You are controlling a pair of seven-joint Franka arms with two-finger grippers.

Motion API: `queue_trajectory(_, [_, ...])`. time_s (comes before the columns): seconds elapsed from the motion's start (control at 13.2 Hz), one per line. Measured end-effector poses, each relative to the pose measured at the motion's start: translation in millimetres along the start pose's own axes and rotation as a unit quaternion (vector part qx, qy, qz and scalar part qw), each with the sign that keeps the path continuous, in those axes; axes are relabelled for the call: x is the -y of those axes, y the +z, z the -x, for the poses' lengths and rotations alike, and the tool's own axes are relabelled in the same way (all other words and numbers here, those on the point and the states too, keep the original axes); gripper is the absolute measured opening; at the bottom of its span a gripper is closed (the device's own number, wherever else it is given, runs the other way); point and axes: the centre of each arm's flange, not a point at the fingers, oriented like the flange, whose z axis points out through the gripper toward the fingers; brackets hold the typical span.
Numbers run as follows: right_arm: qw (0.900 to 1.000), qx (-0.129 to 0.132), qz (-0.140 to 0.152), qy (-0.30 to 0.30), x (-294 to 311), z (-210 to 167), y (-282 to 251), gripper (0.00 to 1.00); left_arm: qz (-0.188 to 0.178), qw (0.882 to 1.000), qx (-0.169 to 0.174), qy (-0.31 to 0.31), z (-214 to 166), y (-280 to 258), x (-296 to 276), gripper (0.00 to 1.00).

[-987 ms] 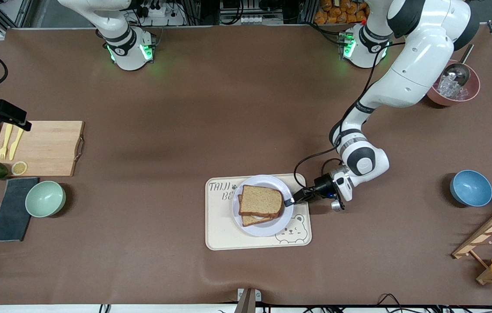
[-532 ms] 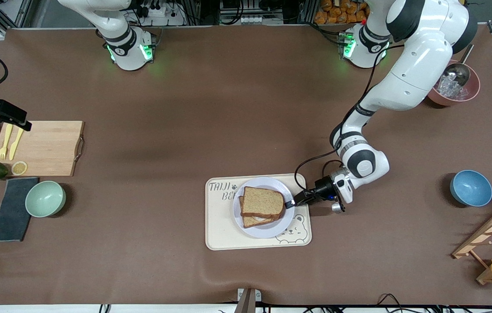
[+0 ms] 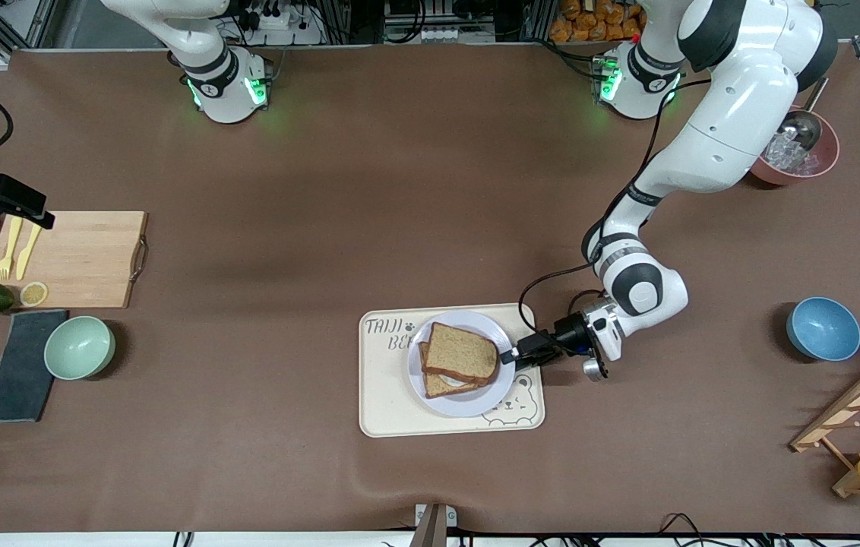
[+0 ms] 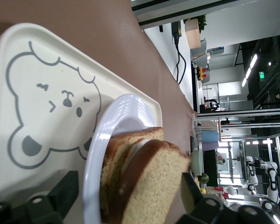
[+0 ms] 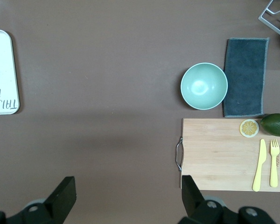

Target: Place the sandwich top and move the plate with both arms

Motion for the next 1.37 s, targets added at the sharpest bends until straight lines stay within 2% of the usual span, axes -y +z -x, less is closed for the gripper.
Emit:
queue_trajectory(0.3, [1.0, 0.0, 0.0, 0.001, -0.5, -0.1, 0.3, 1.0, -0.009, 1.0, -0.006, -0.01, -8.8, -9.1, -1.2, 1.0])
queue_trajectory(0.76, [1.0, 0.002, 0.0, 0.001, -1.0, -1.0, 2.4, 1.0, -0.051, 0.998, 0.038, -0.03, -35.8, -30.2, -48.9, 1.0])
queue_trajectory(1.14, [1.0, 0.003, 0.0, 0.001, -1.1, -1.7, 3.8, 1.0, -0.122, 0.99, 0.064, -0.024, -65.9, -60.4, -101.1, 1.0])
queue_trajectory(1.37, [1.0, 0.004, 0.0, 0.001, -1.1, -1.7, 3.9, 1.0, -0.186, 0.978, 0.095, 0.003, -81.4, -87.5, -142.7, 1.0])
